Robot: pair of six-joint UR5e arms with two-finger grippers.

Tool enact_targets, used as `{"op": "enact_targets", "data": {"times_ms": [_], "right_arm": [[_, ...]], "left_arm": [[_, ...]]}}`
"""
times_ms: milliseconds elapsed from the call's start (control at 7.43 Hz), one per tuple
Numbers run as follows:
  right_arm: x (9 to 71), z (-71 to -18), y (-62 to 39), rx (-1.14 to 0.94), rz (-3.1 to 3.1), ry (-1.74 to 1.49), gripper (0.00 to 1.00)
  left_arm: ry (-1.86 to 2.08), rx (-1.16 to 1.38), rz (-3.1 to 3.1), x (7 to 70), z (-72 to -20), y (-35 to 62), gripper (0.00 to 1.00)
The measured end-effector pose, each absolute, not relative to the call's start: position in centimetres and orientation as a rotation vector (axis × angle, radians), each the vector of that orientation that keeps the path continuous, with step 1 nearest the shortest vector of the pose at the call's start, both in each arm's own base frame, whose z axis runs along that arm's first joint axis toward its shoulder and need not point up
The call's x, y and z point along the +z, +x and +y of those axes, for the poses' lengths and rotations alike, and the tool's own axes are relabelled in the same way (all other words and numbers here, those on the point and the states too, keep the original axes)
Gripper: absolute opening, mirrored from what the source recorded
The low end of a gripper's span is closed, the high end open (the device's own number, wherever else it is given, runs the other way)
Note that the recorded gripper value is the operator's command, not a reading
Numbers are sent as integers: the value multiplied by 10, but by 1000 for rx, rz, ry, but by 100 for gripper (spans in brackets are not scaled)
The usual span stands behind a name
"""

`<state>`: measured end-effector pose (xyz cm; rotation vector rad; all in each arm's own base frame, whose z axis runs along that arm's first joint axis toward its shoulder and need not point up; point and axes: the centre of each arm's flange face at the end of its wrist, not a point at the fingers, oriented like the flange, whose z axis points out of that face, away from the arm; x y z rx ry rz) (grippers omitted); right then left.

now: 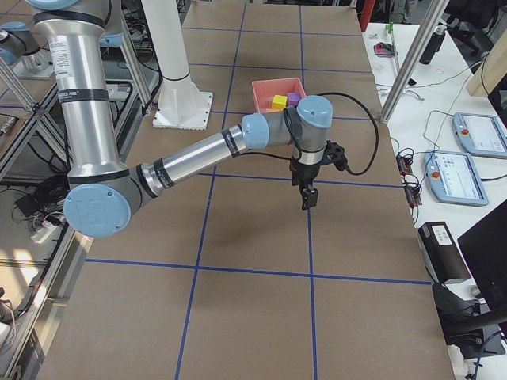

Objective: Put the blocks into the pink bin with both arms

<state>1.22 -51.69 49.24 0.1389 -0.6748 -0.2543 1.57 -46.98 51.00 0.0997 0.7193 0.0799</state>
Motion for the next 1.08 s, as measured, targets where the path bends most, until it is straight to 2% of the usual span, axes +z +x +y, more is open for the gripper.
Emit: {"op": "enact_targets", "data": {"times_ms": [538, 1077], "right_arm": [[586, -488, 53, -188, -710, 100, 100], [631, -463, 73, -117, -732, 32, 100]], "left_arm": [[71, 117, 712, 616, -455, -71, 100], [61, 124, 726, 634, -453, -80, 100]]}}
